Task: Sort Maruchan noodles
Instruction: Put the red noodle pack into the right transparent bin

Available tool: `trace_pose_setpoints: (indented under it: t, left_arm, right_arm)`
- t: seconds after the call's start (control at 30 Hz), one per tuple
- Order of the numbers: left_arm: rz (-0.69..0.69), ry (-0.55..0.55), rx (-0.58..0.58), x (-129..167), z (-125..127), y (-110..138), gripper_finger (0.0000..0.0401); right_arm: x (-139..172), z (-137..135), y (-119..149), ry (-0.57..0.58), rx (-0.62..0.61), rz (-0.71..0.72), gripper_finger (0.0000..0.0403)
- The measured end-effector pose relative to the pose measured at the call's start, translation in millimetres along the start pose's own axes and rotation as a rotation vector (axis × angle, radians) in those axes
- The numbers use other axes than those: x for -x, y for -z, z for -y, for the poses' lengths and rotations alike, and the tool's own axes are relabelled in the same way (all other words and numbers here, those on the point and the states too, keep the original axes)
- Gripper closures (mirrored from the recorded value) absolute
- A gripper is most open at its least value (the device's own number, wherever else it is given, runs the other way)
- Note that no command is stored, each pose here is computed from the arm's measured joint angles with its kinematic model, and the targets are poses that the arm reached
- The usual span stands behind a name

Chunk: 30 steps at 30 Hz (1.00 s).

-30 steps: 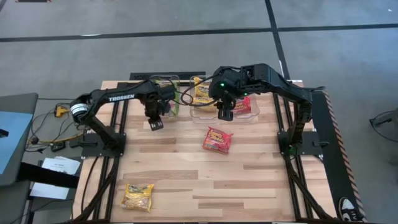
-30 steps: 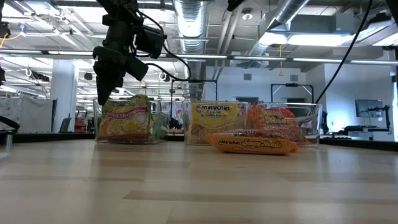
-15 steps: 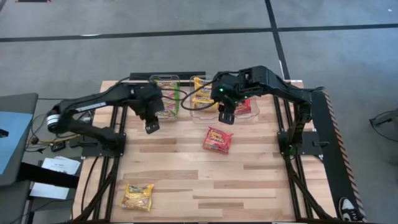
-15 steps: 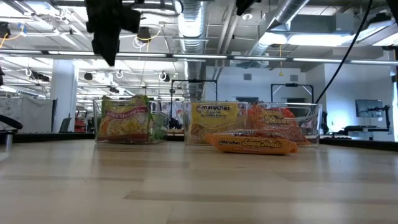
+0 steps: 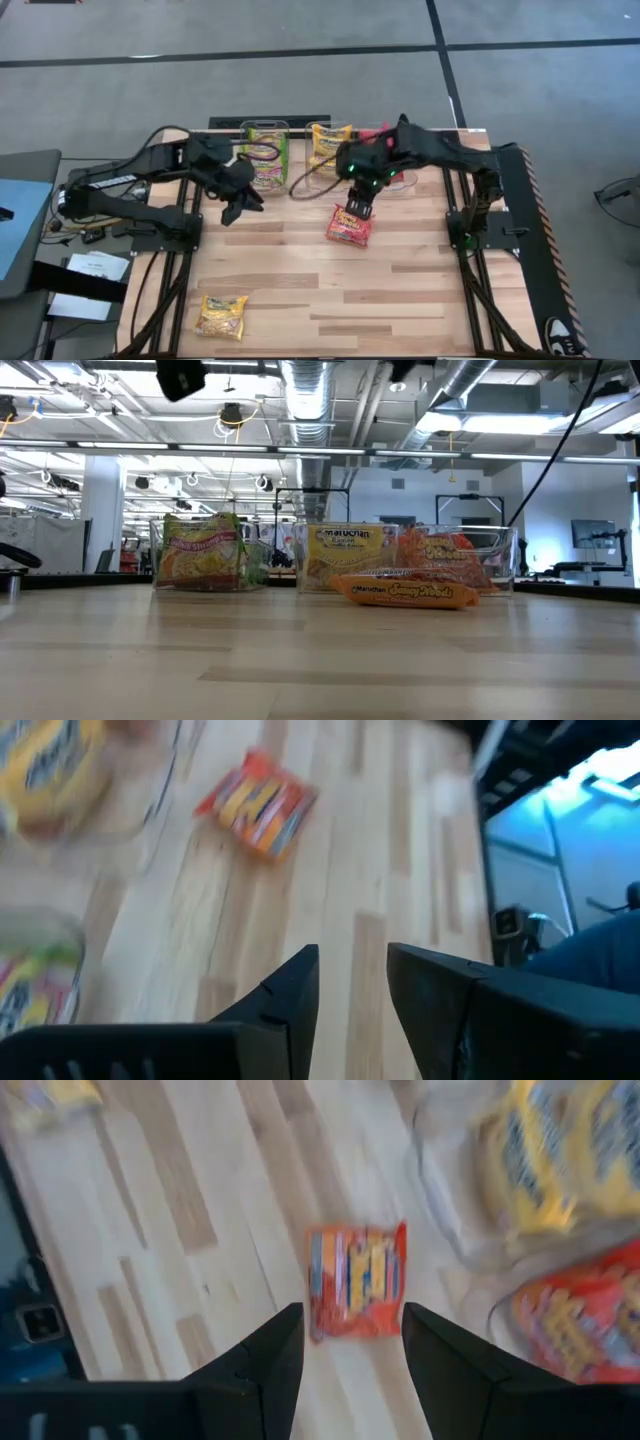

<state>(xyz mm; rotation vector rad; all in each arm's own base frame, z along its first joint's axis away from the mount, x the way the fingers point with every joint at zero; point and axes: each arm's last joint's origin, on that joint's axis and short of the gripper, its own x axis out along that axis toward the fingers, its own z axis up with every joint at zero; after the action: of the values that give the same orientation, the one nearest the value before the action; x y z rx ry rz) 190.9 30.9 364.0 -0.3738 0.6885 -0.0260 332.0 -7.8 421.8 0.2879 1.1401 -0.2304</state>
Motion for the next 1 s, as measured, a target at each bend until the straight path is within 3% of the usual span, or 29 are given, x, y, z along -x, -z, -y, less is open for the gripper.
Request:
trace_pose_setpoints:
  t: [0.17, 0.57, 0.8, 1.0]
  left_arm:
    - [0.066, 0.052, -0.056, 6, 13, -2, 0.0294]
    - [0.018, 0.122, -0.133, 2, 30, 5, 0.0294]
    - [0.01, 0.141, -0.163, 1, 35, 7, 0.0294]
    - [0.015, 0.13, -0.195, 1, 34, 7, 0.0294]
  right_arm:
    - [-37, -17, 18, 0.038, -0.01, -0.16, 0.021]
    - [-113, -41, 77, 0.097, -0.031, -0.544, 0.021]
    - [-105, -18, 121, 0.182, -0.095, -0.592, 0.021]
    - [-84, 19, 164, 0.149, -0.296, -0.44, 0.021]
